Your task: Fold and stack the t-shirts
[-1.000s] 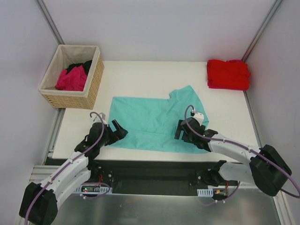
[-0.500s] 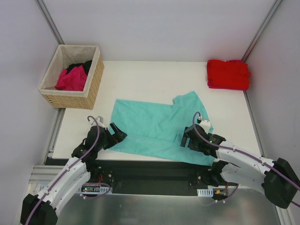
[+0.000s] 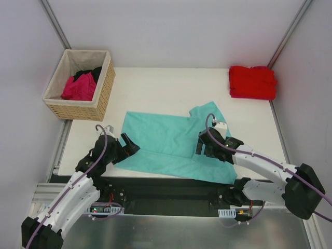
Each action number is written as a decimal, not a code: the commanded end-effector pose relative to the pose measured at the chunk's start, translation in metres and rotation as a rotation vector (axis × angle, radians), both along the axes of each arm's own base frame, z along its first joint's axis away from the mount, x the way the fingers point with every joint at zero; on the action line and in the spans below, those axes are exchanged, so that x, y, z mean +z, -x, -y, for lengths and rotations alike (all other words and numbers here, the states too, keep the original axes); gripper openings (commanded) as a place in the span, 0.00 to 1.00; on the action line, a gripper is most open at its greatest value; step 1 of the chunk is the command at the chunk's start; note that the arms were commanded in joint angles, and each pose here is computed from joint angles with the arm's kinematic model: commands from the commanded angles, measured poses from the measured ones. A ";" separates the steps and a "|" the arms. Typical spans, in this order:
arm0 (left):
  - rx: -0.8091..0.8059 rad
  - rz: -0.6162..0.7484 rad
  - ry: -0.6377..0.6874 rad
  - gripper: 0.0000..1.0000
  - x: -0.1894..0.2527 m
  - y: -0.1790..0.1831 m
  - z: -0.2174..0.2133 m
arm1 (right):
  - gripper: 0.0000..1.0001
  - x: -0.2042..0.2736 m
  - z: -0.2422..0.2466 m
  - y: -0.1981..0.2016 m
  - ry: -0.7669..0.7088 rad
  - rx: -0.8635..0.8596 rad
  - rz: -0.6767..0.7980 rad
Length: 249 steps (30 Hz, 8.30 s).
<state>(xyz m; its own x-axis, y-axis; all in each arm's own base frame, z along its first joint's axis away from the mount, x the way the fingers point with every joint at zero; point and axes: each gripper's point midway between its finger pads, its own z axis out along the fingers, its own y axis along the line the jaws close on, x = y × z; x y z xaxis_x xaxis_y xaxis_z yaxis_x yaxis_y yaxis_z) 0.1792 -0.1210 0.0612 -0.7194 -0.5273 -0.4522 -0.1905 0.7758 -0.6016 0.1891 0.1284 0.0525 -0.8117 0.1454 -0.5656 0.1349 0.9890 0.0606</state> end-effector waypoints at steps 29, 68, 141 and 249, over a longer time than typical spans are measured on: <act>0.074 0.036 -0.275 0.99 0.055 -0.233 -0.010 | 0.97 0.087 0.015 -0.234 -0.223 -0.010 0.124; 0.178 -0.123 -0.205 0.34 -0.008 -0.288 -0.042 | 0.98 0.065 0.019 -0.263 -0.302 -0.023 0.100; 0.147 -0.192 -0.161 0.00 -0.026 -0.269 -0.044 | 0.99 0.019 0.044 -0.302 -0.293 -0.120 0.079; 0.174 -0.044 -0.177 0.00 0.028 -0.288 -0.059 | 0.01 0.092 0.043 -0.342 -0.383 -0.073 0.175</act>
